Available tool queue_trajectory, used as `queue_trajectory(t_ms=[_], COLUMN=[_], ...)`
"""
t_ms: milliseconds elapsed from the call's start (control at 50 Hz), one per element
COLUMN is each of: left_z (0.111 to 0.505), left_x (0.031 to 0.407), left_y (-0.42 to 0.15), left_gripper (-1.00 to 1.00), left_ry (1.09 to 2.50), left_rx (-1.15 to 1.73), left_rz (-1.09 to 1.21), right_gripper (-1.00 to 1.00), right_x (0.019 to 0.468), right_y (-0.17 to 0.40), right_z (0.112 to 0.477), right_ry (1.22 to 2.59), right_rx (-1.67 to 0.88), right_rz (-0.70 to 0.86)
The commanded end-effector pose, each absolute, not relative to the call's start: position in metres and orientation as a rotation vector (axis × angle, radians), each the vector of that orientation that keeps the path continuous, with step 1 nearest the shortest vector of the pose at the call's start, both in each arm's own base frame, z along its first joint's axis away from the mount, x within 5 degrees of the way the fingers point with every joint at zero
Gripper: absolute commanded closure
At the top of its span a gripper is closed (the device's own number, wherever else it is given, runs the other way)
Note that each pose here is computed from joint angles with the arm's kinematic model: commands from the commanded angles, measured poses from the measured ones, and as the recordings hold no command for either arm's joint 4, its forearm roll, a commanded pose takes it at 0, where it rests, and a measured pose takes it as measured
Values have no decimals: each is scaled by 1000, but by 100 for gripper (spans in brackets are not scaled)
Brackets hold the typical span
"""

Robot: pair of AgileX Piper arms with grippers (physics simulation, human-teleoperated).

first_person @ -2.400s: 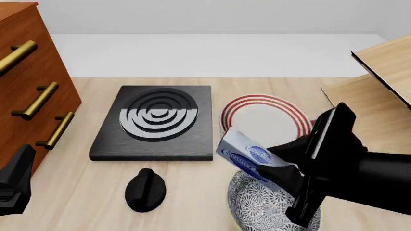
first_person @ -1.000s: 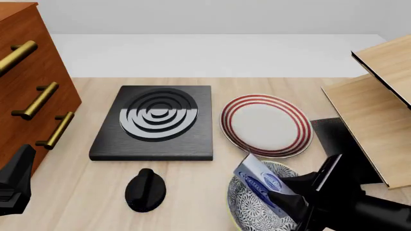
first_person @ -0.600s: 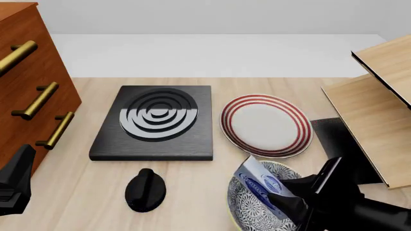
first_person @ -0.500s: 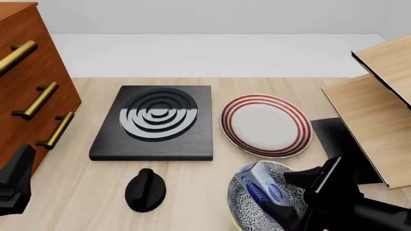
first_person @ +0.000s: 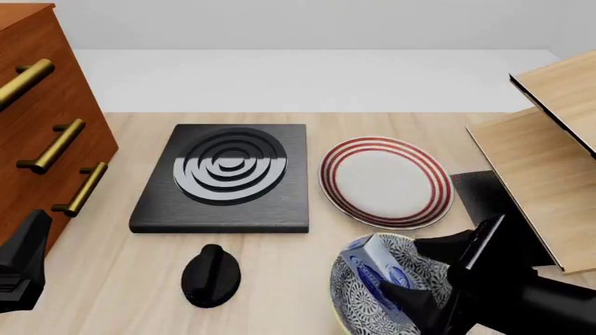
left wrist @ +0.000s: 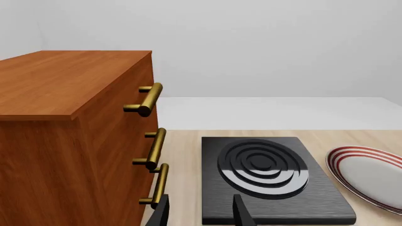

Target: Pick up the cream cheese and put it in the bowl.

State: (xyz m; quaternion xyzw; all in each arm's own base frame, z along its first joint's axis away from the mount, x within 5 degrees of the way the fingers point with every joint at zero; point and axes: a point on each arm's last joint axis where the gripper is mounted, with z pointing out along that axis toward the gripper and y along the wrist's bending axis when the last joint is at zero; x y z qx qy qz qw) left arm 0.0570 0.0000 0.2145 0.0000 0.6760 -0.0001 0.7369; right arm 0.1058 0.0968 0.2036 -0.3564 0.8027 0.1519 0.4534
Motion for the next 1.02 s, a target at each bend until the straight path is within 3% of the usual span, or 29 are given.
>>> queue_trajectory(t_ms=[20, 500, 1020], left_z=[215, 215, 215], left_x=[57, 57, 57], left_y=[0, 0, 0], left_gripper=[-100, -100, -100], left_ry=[1485, 1485, 1485], left_rx=[0, 0, 0], left_rz=[0, 0, 0], right_gripper=[-100, -100, -100], right_x=[103, 61, -3], right_y=[92, 48, -1], right_z=[241, 315, 317], right_ry=[1921, 1745, 1665], right_rx=[-888, -778, -563], right_rz=[361, 335, 225])
